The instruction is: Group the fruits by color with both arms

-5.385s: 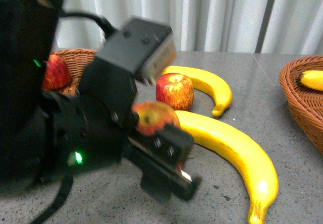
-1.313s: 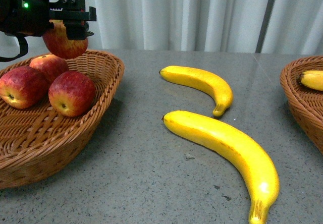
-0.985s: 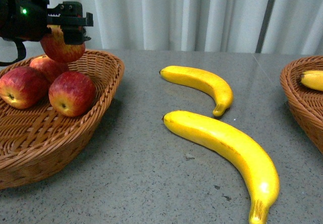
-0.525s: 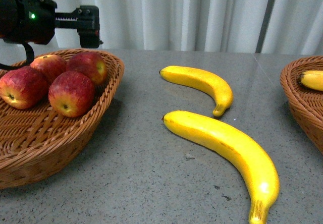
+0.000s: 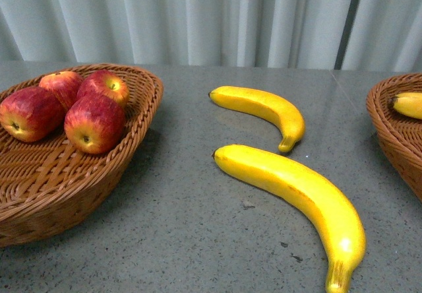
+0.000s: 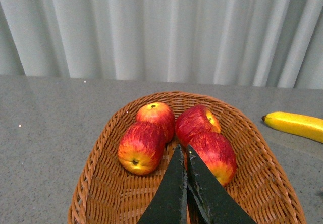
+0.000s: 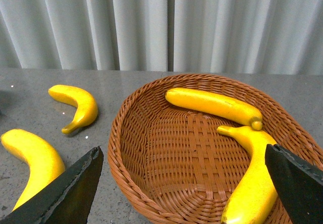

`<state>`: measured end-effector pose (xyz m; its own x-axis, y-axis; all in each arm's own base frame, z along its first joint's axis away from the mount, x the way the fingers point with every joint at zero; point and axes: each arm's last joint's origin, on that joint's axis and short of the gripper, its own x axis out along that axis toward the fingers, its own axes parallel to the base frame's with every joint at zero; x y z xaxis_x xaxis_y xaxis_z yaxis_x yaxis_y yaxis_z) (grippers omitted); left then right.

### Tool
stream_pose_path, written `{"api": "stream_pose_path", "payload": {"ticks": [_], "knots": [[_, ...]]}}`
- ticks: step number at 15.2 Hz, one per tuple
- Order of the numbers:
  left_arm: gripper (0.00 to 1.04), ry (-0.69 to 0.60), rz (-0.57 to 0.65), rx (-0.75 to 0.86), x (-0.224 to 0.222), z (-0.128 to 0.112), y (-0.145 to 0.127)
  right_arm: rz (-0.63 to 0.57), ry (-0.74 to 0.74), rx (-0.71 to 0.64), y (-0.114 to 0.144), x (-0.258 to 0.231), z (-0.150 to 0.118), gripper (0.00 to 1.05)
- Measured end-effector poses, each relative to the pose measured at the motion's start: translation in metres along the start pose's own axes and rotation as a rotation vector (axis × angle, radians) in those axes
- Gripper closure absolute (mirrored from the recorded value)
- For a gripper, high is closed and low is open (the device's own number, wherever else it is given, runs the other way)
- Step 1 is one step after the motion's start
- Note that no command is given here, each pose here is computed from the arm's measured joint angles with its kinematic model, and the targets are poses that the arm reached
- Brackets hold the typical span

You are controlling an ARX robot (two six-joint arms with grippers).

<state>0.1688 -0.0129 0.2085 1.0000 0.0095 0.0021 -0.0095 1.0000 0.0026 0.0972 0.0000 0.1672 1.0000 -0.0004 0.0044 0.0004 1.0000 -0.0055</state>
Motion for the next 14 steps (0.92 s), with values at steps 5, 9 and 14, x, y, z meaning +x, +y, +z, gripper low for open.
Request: {"api": "stream_pose_path", "payload": {"ticks": [5, 9, 14], "knots": [[1.03, 0.014, -0.018, 0.001, -0.013, -0.014, 0.011, 0.0, 0.0, 0.0, 0.0, 0.0, 0.0, 0.07], [1.03, 0.008, -0.011, 0.0, -0.026, -0.023, 0.013, 0.0, 0.0, 0.002, 0.0, 0.0, 0.0, 0.07], [1.03, 0.006, -0.011, -0.001, -0.041, -0.032, 0.013, 0.0, 0.0, 0.002, 0.0, 0.0, 0.0, 0.07]]}}
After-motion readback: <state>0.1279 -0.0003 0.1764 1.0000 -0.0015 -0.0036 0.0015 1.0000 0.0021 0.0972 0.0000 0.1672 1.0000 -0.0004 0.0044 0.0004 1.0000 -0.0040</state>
